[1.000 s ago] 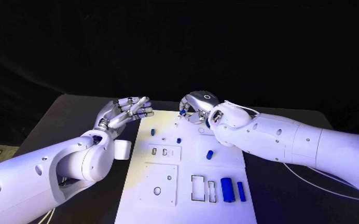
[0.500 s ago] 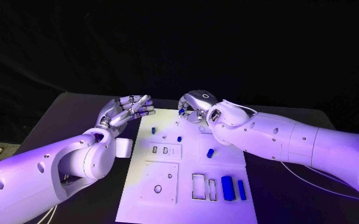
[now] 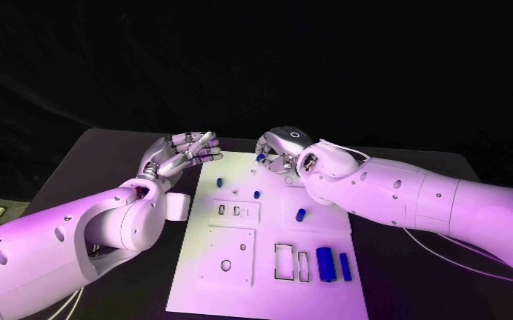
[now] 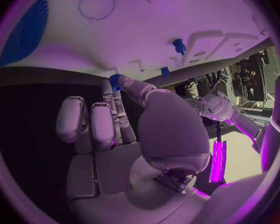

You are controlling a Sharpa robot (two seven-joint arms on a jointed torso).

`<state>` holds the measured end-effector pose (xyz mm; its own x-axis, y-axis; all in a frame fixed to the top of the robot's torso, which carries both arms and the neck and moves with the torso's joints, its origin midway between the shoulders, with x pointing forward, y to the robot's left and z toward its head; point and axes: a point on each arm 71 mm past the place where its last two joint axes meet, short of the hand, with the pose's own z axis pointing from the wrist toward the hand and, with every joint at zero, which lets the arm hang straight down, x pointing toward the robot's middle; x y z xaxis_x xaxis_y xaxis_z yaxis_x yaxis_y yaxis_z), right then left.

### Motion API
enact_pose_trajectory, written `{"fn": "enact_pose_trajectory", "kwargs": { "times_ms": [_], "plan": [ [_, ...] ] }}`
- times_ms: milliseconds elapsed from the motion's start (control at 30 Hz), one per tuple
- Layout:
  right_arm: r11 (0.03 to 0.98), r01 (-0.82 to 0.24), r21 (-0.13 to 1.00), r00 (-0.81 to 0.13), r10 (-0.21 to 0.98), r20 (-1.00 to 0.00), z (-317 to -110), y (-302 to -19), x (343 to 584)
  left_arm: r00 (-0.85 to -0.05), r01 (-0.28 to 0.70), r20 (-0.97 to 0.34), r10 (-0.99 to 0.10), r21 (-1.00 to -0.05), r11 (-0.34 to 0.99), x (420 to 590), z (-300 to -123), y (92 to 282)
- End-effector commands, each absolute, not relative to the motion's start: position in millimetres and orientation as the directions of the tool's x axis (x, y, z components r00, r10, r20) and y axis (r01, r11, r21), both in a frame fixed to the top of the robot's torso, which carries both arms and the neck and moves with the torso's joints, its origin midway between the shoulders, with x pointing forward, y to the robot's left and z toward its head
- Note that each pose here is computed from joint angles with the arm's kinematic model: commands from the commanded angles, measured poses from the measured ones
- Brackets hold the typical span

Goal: Assemble the parts on the task board

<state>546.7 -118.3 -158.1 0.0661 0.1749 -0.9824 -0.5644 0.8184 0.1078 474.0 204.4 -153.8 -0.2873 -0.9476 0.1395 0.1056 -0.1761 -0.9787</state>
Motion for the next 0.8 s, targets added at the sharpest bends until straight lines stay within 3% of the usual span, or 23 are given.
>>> {"fn": "enact_pose_trajectory", "kwargs": {
  "times_ms": [33, 800],
  "plan": [
    [0.817, -0.567, 0.104, 0.049, 0.159, -0.986, -159.8, -116.2, 546.1, -0.305, 0.108, 0.148, -0.941, -0.976, -0.188, 473.7, -152.1, 201.9],
    [0.828, -0.551, 0.102, 0.039, 0.147, -0.988, -163.9, -109.5, 550.7, -0.307, 0.104, 0.148, -0.94, -0.977, -0.188, 473.6, -151.9, 201.8]
  ]
}}
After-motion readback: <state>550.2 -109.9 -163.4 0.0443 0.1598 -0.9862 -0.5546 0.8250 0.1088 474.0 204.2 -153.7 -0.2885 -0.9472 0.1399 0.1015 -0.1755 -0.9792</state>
